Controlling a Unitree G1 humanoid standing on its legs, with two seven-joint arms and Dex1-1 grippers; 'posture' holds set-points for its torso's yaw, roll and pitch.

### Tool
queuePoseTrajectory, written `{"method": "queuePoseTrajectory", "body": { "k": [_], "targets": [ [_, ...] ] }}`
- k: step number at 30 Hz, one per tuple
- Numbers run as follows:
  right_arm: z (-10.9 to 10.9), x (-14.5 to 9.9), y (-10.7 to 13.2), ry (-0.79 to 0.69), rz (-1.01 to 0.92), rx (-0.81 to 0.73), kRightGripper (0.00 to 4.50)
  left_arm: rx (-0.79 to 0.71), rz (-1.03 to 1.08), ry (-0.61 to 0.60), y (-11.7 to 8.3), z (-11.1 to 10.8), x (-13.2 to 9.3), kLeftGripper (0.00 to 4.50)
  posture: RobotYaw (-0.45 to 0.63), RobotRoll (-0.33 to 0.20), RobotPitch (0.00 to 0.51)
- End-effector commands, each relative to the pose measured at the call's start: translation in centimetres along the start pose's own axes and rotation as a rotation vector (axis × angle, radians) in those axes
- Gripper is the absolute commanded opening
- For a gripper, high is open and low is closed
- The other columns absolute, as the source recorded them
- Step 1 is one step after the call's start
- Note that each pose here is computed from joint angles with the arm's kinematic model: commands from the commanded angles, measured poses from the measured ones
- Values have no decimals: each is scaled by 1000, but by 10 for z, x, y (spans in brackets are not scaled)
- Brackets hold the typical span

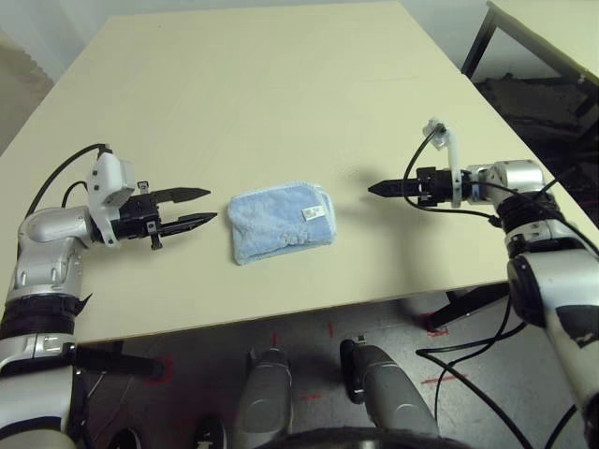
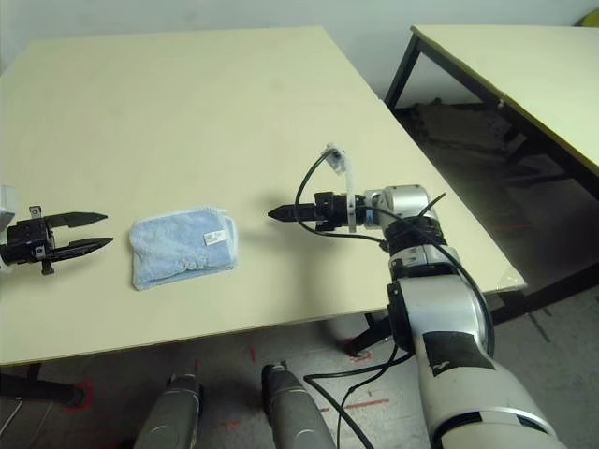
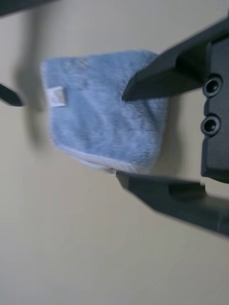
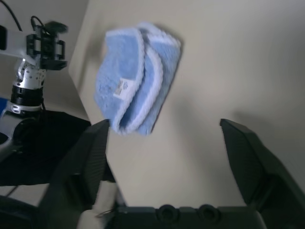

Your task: Fold the towel and set it aside.

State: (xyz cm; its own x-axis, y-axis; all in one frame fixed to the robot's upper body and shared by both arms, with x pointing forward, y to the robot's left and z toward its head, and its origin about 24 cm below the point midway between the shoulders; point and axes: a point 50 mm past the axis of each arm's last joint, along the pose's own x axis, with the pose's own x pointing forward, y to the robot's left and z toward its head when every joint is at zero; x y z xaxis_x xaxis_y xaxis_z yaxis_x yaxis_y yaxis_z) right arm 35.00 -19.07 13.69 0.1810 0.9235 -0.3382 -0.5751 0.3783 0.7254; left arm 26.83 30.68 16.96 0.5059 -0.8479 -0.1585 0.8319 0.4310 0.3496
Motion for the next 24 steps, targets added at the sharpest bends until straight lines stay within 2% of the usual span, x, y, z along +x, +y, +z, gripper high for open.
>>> {"method": "queuePoseTrajectory", "body": {
  "k": [1,2,6,15,19,22,24],
  "targets": [
    [-4,-1,1,62,-46,79,4500,-28,12,-8,4,7,-5,4331,84,0,152],
    [-6,-1,1,81,-58,89,4500,-34,10,-2,3,6,-5,4457,84,0,152],
    [-10,2,0,132,-86,101,4500,-32,12,7,5,6,-6,4457,79,0,152],
    [-9,5,3,118,-51,52,4500,-9,22,27,5,4,-8,4457,74,0,153],
    [-6,7,4,103,-35,-1,4500,-49,39,33,5,1,-9,4457,76,0,155],
    [-3,8,4,78,-20,-70,4500,-209,57,75,4,-5,-14,4457,79,0,154],
    [-2,8,4,71,-3,-139,4500,-431,71,117,6,-6,-25,4457,78,0,153]
  ]
}}
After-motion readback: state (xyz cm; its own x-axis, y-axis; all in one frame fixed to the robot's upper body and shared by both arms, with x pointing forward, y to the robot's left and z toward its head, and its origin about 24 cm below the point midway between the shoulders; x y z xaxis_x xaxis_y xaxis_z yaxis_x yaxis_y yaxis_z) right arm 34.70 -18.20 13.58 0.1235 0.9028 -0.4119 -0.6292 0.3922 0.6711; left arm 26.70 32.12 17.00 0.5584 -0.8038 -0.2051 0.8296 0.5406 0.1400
